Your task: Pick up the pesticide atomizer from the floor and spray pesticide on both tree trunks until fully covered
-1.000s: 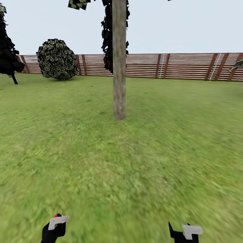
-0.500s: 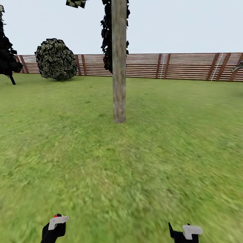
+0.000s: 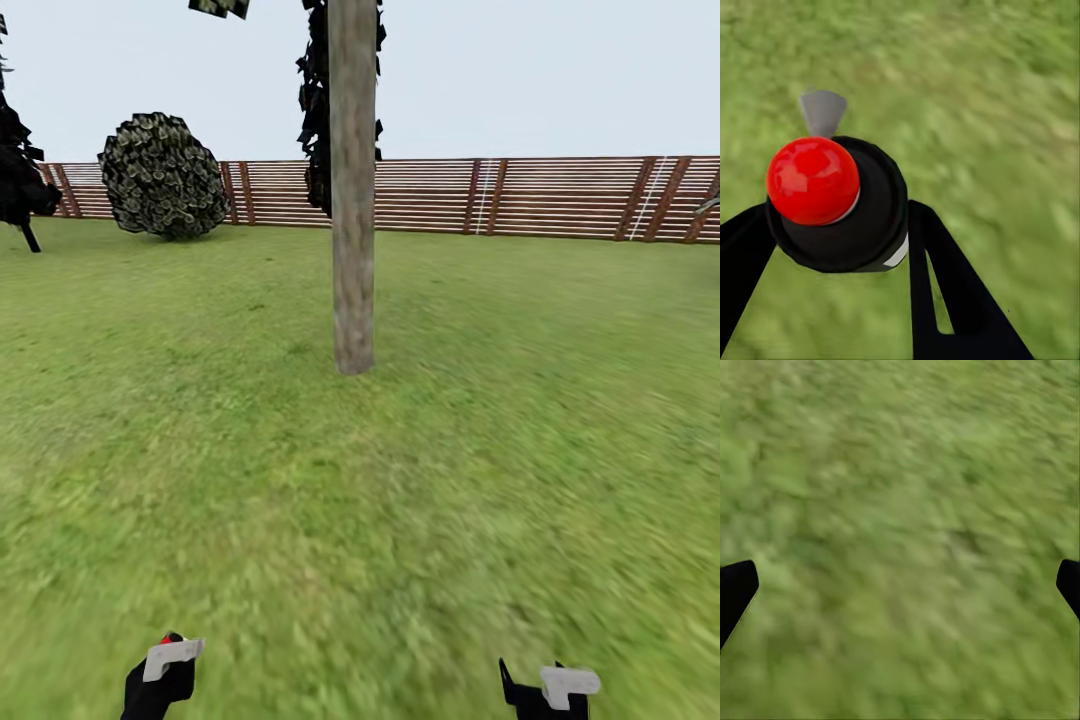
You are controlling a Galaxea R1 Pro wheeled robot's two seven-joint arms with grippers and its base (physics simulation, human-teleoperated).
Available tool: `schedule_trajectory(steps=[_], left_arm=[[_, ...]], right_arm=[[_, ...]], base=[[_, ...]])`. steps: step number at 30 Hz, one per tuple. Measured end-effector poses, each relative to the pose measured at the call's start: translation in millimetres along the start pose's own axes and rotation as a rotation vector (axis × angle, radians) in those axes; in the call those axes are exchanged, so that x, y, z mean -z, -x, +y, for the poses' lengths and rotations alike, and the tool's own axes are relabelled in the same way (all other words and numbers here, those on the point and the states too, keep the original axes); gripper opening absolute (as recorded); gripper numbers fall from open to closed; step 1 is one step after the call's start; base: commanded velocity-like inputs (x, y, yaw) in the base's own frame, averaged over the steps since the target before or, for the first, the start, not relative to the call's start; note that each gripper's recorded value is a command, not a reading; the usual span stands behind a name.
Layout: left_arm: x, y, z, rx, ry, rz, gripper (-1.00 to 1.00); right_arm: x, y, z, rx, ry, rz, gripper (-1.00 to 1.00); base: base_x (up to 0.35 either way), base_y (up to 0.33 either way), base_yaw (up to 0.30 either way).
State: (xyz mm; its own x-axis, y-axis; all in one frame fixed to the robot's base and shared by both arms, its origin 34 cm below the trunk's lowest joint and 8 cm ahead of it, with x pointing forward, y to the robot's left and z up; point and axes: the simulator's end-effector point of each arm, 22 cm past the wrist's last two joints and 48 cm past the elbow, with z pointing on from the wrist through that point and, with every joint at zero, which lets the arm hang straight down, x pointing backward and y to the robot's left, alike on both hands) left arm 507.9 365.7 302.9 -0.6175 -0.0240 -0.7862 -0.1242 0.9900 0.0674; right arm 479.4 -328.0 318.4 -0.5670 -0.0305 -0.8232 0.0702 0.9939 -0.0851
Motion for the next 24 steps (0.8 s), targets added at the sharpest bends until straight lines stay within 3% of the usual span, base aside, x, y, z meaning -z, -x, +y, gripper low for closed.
schedule_trajectory(steps=[24], left_arm=[[0.0,0.1,0.0,0.000,0.000,0.000,-1.00]], right_arm=[[0.0,0.0,-0.1,0.000,0.000,0.000,1.00]], base=[[0.340,0.000,0.000]])
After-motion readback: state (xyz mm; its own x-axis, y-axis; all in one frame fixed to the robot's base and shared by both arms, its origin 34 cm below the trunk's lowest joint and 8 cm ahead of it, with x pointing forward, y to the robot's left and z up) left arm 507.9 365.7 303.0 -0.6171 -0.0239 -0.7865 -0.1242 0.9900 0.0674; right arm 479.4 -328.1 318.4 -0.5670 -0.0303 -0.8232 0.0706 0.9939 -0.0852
